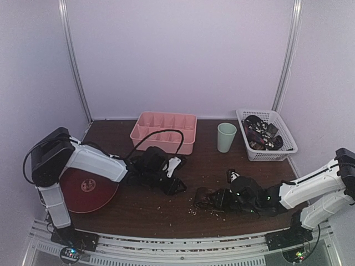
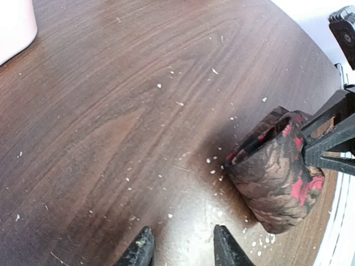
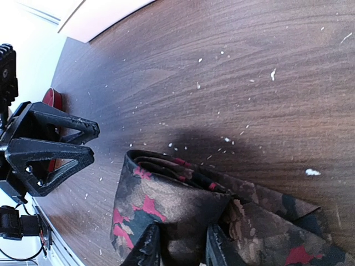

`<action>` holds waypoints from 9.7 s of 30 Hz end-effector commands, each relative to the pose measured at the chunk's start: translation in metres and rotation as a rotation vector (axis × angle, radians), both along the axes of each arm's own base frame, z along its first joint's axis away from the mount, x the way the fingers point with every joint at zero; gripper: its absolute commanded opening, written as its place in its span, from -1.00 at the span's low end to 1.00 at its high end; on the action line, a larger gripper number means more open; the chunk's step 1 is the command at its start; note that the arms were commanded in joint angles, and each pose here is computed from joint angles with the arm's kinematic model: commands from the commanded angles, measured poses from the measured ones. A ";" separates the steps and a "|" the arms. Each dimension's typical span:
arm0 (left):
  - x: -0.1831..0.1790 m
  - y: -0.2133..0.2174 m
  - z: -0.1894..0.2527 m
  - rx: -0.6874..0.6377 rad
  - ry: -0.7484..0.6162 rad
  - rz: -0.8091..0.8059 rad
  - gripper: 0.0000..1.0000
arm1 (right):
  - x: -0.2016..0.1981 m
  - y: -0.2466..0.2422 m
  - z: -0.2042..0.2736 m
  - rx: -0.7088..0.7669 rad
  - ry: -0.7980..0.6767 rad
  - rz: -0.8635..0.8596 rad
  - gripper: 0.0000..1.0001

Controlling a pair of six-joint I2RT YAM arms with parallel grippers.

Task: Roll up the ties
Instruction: Roll the tie at the center of the board.

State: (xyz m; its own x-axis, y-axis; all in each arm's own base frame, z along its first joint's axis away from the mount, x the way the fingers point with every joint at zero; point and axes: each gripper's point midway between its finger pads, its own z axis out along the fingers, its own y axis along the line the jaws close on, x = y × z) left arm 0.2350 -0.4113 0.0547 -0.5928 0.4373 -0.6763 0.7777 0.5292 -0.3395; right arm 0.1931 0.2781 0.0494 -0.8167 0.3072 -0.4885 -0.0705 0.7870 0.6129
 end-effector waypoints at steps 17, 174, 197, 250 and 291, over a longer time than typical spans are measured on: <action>-0.003 -0.044 -0.019 -0.114 0.068 -0.066 -0.56 | 0.005 -0.027 -0.028 -0.114 0.009 -0.004 -0.32; -0.001 -0.082 0.063 -0.188 0.128 0.057 -0.78 | 0.026 0.025 -0.022 -0.046 -0.033 0.197 -0.49; 0.074 0.031 0.047 0.089 -0.082 0.304 -0.64 | 0.037 0.023 -0.008 -0.085 -0.040 0.168 -0.45; 0.024 -0.011 0.015 -0.272 0.150 0.049 -0.98 | 0.044 0.046 -0.022 0.066 0.090 0.087 -0.47; 0.002 -0.044 0.027 -0.033 0.140 0.080 -1.00 | 0.032 0.004 -0.015 -0.082 -0.012 0.089 -0.61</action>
State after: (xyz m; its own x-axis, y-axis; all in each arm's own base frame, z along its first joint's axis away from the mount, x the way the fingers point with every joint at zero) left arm 0.2381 -0.4482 0.0699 -0.7330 0.3555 -0.5799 0.6601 0.5779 -0.4800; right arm 0.2263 0.2958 0.0370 -0.8485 0.1936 -0.4926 -0.1567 0.7971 0.5832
